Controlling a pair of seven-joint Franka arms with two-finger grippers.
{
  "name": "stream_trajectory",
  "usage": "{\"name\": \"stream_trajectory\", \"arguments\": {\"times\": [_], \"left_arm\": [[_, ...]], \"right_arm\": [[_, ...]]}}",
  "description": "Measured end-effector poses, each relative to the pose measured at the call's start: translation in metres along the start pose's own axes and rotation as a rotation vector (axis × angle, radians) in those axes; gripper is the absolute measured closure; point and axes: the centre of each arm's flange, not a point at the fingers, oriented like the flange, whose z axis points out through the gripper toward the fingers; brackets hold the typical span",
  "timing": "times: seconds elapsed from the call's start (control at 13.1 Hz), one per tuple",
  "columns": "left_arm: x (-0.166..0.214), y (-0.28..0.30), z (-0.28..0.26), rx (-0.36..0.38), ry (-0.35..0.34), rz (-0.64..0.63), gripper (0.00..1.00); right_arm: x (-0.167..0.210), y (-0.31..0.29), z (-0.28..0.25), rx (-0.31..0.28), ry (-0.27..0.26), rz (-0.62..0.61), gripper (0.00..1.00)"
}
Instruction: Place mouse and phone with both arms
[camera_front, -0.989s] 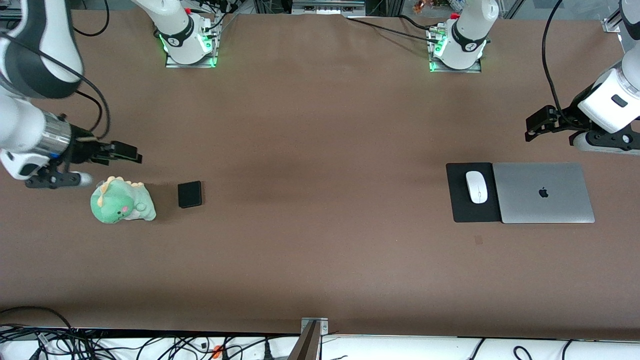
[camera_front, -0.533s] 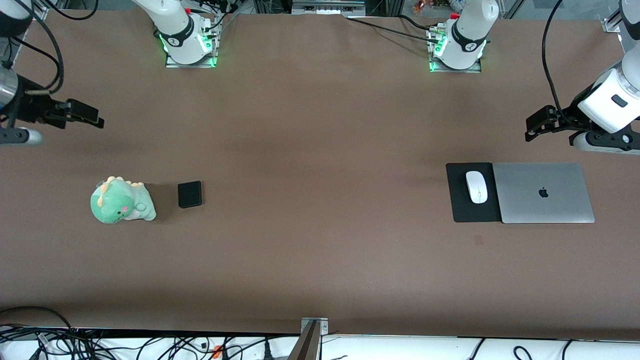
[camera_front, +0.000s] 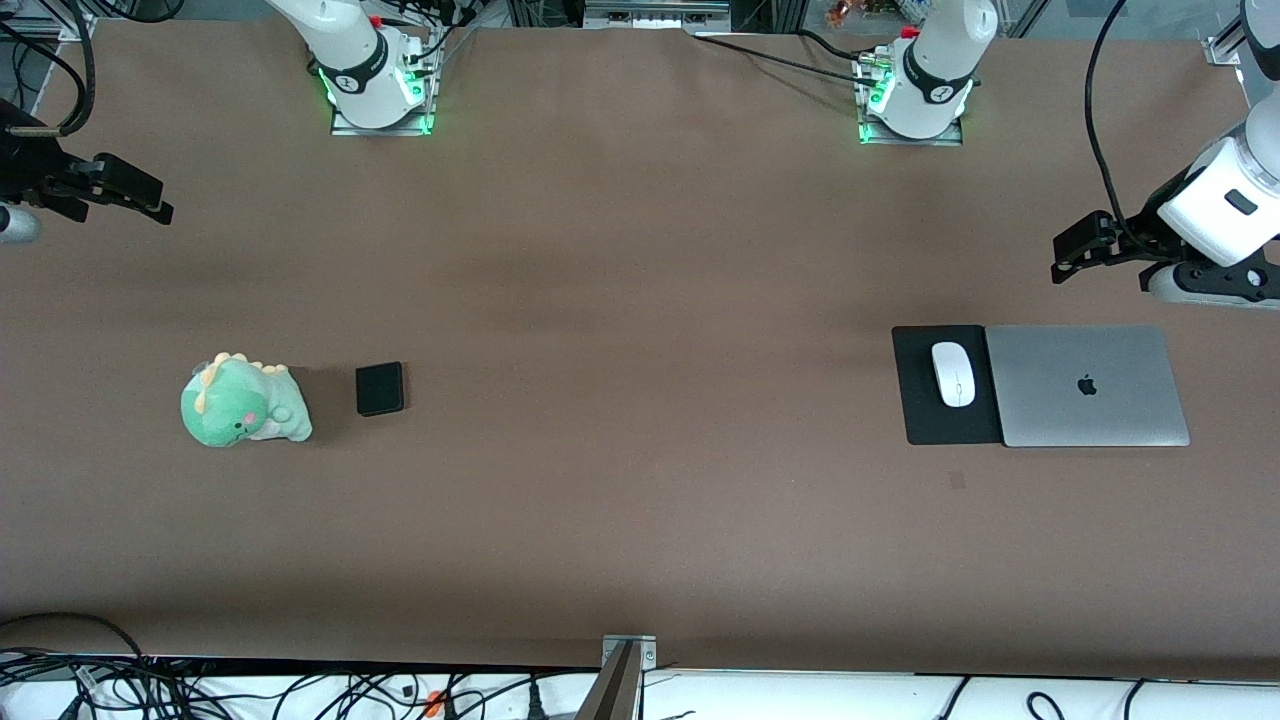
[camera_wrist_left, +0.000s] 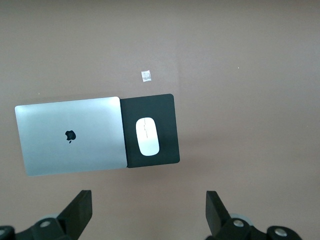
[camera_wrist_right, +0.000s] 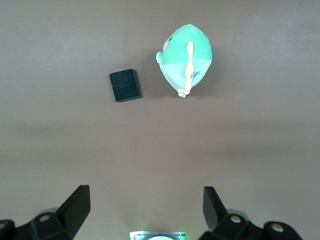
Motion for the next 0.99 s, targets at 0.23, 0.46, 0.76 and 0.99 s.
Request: {"name": "stream_trajectory", "arguments": {"times": [0.23, 0.46, 0.76, 0.99], "left_arm": [[0.0, 0.0, 0.0, 0.0, 0.0, 0.0, 0.0], [0.0, 0.0, 0.0, 0.0, 0.0, 0.0, 0.0], [0.0, 0.0, 0.0, 0.0, 0.0, 0.0, 0.0], [0.0, 0.0, 0.0, 0.0, 0.0, 0.0, 0.0]], "right_arm": [[0.001, 0.007, -0.022, 0.001, 0.047, 0.012, 0.0], [0.005, 0.02, -0.025, 0.001, 0.059, 0.036, 0.0], [0.009, 0.02, -0.023, 0.0, 0.061, 0.036, 0.0], [0.009, 0.017, -0.025, 0.0, 0.068, 0.032, 0.0]]}}
